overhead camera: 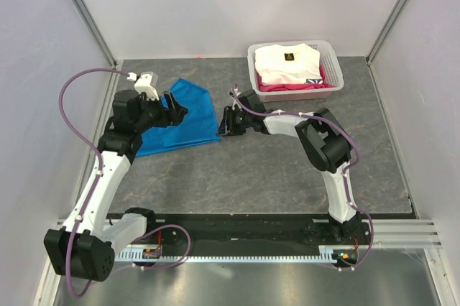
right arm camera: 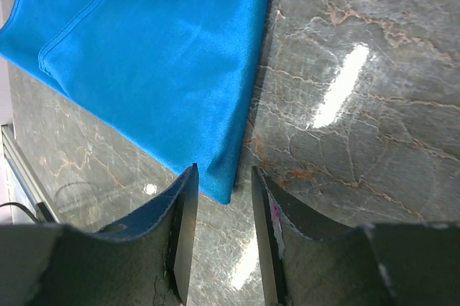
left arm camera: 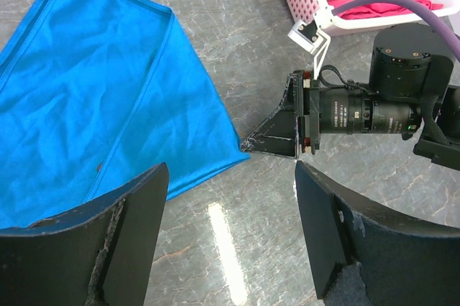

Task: Fold the napkin, place the utensils inside, and roll it up
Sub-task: Fold the napkin

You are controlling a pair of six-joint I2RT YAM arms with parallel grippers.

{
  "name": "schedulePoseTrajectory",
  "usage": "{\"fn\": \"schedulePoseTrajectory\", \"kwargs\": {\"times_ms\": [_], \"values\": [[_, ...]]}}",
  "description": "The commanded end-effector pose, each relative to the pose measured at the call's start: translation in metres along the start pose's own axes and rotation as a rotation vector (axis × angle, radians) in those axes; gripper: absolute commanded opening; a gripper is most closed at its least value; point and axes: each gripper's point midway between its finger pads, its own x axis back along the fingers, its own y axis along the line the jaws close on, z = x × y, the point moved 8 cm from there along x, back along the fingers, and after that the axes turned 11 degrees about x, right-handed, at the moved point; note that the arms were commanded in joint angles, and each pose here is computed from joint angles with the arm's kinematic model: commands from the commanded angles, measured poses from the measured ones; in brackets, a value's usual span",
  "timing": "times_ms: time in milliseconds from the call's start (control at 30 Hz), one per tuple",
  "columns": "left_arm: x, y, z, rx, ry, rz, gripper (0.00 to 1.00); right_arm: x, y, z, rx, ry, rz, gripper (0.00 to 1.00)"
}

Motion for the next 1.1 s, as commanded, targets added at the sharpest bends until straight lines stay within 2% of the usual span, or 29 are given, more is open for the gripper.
{"fn": "schedulePoseTrajectory", "kwargs": {"times_ms": [0,167,267,467,500,567,733,933,967,1033,1067], "values": [[0.0,-0.002,-0.006,-0.032,-0.02,0.004,0.79,-0.01,0.001,0.002,0.016,0.016,-0.019,0.44],[0.0,-0.003,-0.004,-0.026,-0.015,0.017,0.79,-0.017,-0.001,0.004,0.01,0.021,-0.01,0.43],[0.0,-0.003,-0.003,-0.024,-0.013,0.025,0.79,-0.02,-0.004,0.002,-0.004,0.016,0.012,0.39],[0.0,-0.003,-0.001,-0.017,-0.009,0.031,0.79,-0.024,-0.011,0.008,-0.039,0.025,0.079,0.15],[0.0,-0.003,-0.001,-0.016,-0.009,0.033,0.79,-0.024,-0.012,0.008,-0.049,0.022,0.083,0.08],[-0.001,-0.003,0.0,-0.012,-0.004,0.038,0.79,-0.024,-0.012,0.007,-0.053,0.019,0.09,0.0],[-0.002,-0.003,0.001,-0.003,-0.002,0.04,0.79,-0.013,-0.014,0.008,-0.084,-0.016,0.161,0.0],[-0.007,-0.003,0.006,0.045,0.015,0.033,0.78,0.032,-0.022,0.018,-0.139,-0.094,0.32,0.0],[-0.007,-0.003,0.006,0.047,0.012,0.033,0.78,0.039,-0.028,0.033,-0.162,-0.076,0.354,0.0],[-0.008,-0.005,0.008,0.068,0.018,0.027,0.78,0.058,-0.028,0.034,-0.171,-0.108,0.391,0.0],[-0.009,-0.005,0.01,0.075,0.016,0.029,0.78,0.066,-0.034,0.05,-0.185,-0.077,0.443,0.0]]}}
